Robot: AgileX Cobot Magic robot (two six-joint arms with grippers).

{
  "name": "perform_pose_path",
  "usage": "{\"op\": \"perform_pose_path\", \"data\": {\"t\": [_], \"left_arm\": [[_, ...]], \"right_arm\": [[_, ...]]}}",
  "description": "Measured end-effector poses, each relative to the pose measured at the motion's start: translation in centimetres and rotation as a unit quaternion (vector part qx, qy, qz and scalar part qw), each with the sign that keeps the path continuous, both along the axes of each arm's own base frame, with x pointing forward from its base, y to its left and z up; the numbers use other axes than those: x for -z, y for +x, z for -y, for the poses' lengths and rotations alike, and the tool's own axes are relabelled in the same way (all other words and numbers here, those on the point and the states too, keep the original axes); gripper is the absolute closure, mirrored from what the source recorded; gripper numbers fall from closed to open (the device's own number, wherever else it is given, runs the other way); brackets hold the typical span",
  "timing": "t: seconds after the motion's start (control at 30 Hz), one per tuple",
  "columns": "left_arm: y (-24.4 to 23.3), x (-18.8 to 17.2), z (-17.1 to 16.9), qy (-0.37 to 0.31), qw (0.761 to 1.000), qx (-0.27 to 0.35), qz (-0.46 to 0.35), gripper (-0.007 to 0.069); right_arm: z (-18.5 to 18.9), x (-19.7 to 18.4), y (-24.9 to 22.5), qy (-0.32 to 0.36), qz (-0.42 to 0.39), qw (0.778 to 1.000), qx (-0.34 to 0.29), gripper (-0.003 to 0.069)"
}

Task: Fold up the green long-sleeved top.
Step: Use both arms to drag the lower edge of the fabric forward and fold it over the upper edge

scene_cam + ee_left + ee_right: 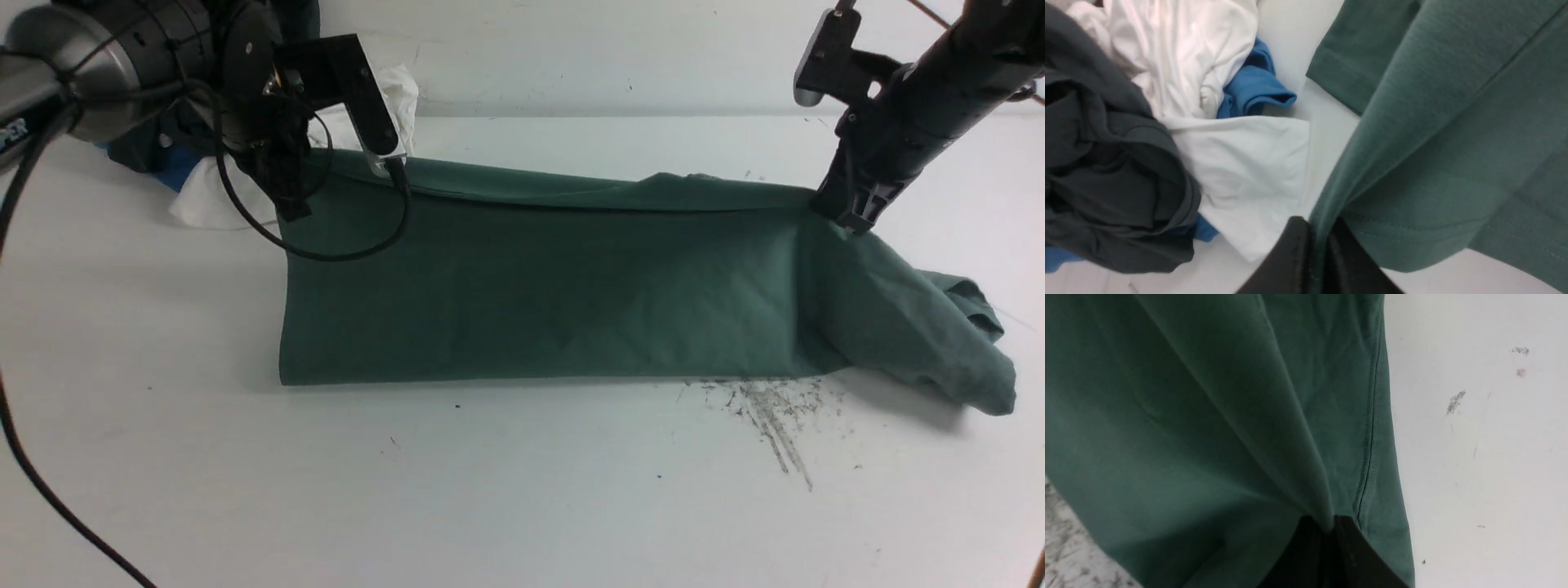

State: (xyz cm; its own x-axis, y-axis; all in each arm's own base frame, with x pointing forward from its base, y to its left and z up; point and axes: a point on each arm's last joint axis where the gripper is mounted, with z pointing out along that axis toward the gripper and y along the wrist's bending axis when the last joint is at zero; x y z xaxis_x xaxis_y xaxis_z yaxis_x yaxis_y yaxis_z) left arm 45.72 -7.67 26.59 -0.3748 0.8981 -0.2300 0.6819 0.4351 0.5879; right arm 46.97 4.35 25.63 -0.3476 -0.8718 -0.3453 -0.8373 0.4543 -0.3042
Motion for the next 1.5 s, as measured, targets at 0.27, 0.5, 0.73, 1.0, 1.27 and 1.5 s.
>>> {"op": "perform_pose_path", "data": {"t": [0.27,0.5,0.73,1.0,1.27,1.5], "left_arm": [[2.7,4.8,0.6,-0.02,1.0,-0.001,0.008,0.0609],[3.9,5.5,0.2,-0.058,0.997,-0.017,0.056,0.0608],[4.4,5.3,-0.3,-0.086,0.992,-0.036,0.083,0.0594],[4.7,6.8,-0.4,-0.103,0.99,-0.061,0.072,0.0478],[4.9,6.8,-0.7,-0.123,0.986,-0.088,0.074,0.0282],[4.0,3.0,-0.6,-0.191,0.962,-0.193,0.04,0.0281]], "right_arm": [[0.8,4.6,2.7,0.013,-0.006,1.0,0.022,0.0652],[1.1,5.9,3.8,0.02,0.023,0.999,0.043,0.0652],[1.1,5.5,4.6,0.034,0.065,0.995,0.063,0.0651],[1.2,5.2,4.9,0.042,0.088,0.992,0.076,0.0595],[1.5,5.2,5.5,0.08,0.104,0.981,0.144,0.0425],[2.1,2.8,4.5,0.095,0.085,0.968,0.217,0.0305]]}}
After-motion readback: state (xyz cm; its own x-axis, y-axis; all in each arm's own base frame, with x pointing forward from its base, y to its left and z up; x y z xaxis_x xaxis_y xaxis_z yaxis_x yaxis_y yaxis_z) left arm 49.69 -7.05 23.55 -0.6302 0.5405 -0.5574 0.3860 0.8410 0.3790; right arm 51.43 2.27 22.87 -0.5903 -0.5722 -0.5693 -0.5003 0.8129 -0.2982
